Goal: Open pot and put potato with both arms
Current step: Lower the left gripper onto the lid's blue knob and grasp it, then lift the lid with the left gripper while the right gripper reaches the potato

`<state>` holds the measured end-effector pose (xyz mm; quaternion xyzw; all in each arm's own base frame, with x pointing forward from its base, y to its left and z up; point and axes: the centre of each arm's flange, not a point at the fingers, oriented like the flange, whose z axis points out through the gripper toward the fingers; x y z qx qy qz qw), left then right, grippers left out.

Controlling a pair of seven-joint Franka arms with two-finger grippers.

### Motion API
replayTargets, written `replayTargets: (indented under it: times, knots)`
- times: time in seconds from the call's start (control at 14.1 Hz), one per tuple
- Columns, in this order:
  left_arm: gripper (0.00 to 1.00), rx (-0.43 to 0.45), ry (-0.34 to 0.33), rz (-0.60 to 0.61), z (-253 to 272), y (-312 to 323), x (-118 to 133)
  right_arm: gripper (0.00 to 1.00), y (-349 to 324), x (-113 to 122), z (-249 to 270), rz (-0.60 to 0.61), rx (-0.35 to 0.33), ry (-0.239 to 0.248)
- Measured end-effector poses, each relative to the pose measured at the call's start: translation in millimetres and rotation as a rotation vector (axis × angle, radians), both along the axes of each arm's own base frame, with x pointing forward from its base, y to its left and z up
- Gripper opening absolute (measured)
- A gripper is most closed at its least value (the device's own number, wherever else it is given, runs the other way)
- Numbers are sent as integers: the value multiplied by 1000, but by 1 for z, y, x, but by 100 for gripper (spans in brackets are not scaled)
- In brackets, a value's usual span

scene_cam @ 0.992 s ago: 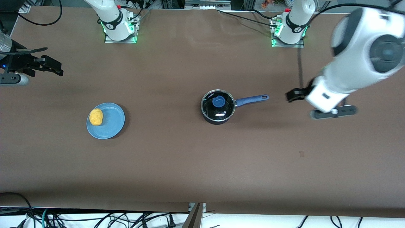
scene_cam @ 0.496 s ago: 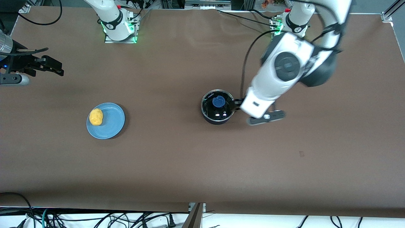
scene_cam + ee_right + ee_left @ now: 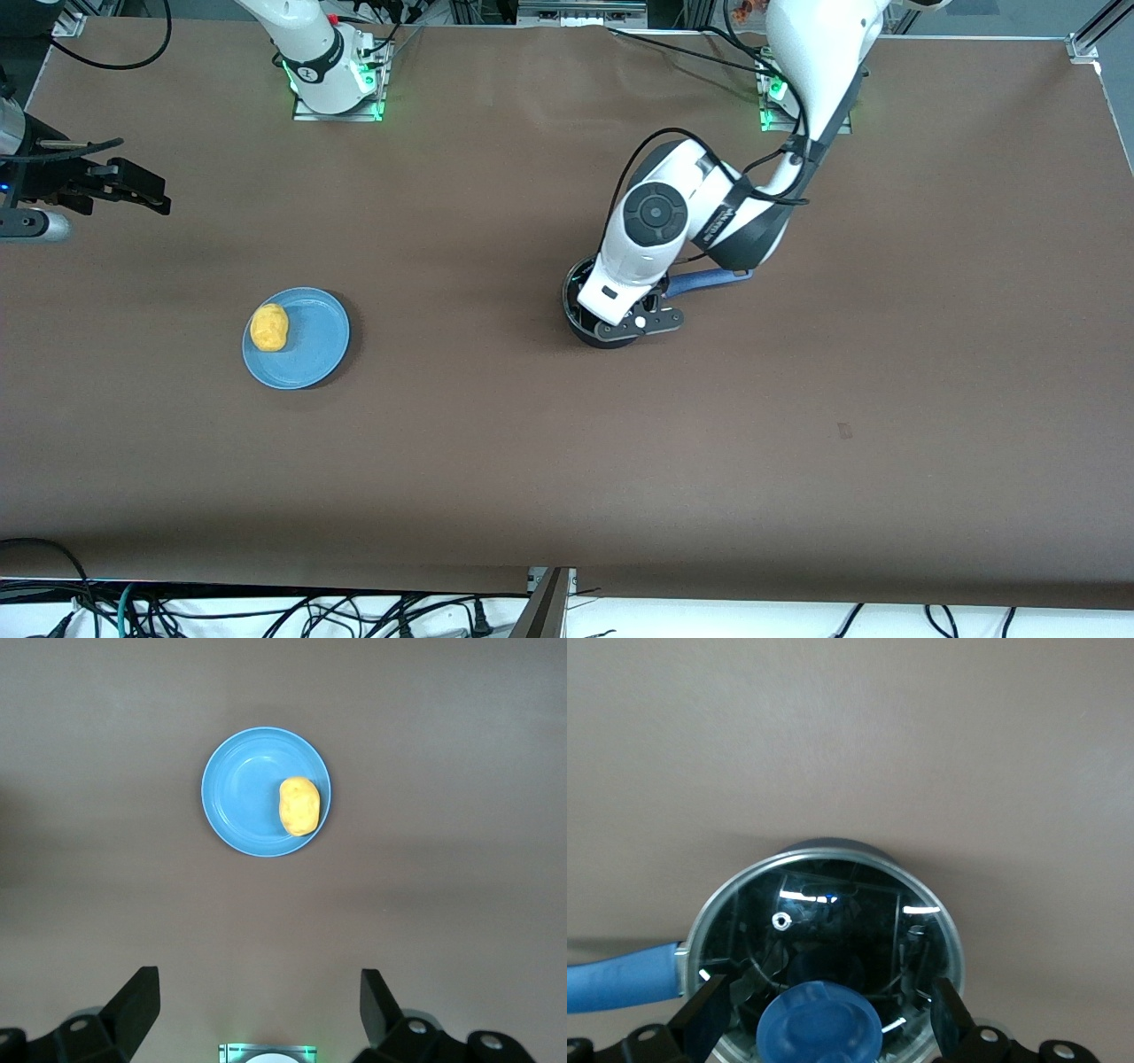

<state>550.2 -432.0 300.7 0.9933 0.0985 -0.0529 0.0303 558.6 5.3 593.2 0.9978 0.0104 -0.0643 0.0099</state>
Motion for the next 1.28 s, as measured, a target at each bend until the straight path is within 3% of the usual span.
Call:
replayTargets:
  times: [0.35,0.5,0.64,0.71,0.85,1.06,1.28]
  knots:
    - [100,13,16,-17,-31,-2,-22,100,0,9,-24,1,-3,42]
    - [86,10,16,-4,-27,-7,-25,100,-2,18,-50,2,-28,87]
    - [83,6,9,-1,-21,-8,-26,100,-7,32,-84,5,-61,123]
    - [83,5,7,1,-18,-8,-26,100,-9,43,-106,3,-64,117]
    - [66,8,6,3,-13,-7,-27,100,-20,67,-166,-4,-64,78]
    - [66,8,5,2,-11,-7,-28,100,-36,81,-268,-13,-61,24]
    - [66,21,14,-17,-6,-1,-26,100,-34,79,-329,-33,-36,29]
